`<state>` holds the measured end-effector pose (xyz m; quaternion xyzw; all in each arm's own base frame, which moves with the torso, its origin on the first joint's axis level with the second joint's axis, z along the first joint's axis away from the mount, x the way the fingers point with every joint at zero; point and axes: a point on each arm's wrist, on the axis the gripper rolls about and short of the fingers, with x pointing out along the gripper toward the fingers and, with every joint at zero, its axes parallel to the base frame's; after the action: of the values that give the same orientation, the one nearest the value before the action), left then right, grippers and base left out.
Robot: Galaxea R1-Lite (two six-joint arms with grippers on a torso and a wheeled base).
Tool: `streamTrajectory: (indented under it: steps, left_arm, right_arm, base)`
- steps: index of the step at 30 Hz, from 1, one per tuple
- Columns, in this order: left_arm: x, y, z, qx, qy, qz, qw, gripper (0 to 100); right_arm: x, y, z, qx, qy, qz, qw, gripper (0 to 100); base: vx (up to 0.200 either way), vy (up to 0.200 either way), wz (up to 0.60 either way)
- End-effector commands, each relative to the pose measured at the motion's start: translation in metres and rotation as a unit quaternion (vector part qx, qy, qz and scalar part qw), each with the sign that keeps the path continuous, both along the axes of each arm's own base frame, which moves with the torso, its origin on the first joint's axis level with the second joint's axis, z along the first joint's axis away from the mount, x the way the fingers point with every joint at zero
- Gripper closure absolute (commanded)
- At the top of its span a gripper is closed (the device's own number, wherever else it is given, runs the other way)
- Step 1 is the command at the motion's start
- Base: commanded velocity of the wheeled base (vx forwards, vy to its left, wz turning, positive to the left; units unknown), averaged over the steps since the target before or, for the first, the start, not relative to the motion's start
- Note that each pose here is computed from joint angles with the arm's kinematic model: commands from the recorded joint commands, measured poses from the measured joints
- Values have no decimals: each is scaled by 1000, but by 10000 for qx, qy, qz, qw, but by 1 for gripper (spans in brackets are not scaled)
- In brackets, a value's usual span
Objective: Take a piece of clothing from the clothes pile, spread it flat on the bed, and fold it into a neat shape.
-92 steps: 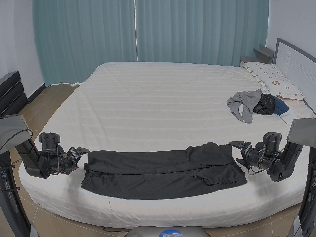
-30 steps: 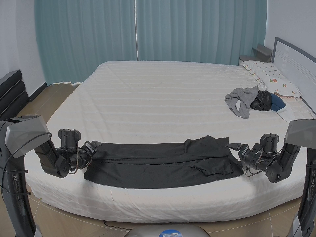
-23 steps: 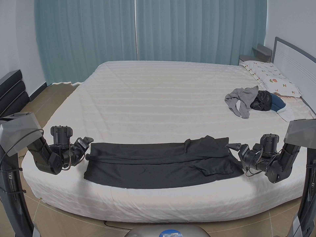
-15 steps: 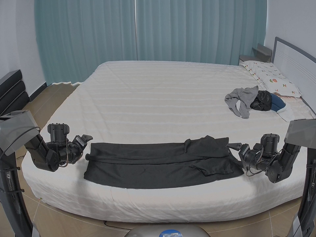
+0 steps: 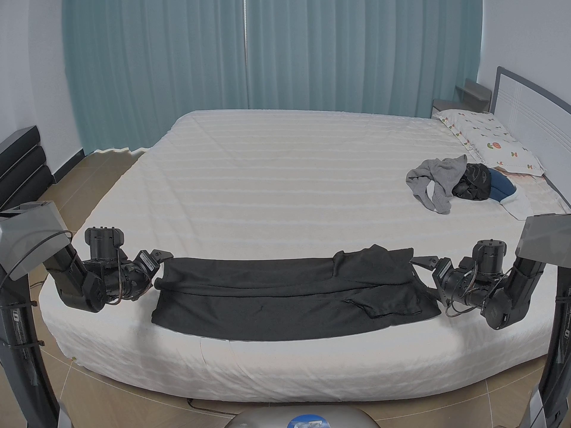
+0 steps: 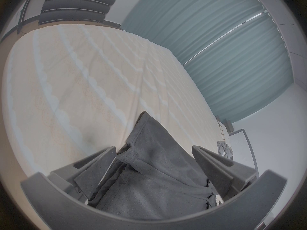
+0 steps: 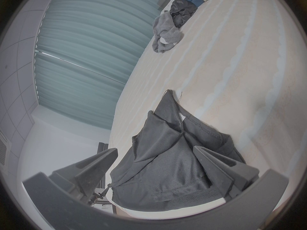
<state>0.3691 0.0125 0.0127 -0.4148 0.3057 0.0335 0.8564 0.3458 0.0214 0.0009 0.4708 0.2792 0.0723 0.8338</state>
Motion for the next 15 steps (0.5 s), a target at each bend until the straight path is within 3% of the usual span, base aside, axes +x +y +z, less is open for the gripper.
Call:
streamTrajectory:
  steps: [1, 11, 12, 15]
  left_arm:
    - [2, 1, -9, 81, 100, 110, 9999, 0]
    - [4, -5, -17, 126, 184, 69, 9997, 0]
    - [4, -5, -18, 125, 191, 69, 9997, 100]
    - [6, -5, -20, 191, 193, 32, 9996, 100]
  right_arm:
    - [-3, 1, 21, 14, -240, 6, 9997, 0]
    - [-5, 11, 19, -3, -195, 117, 9997, 0]
    - [-5, 13, 20, -2, -203, 140, 9997, 0]
    - [-5, 17, 19, -20, -158, 174, 9997, 0]
  base:
    - [0, 0, 0]
    - [0, 0, 0]
    - [0, 0, 0]
    - [0, 0, 0]
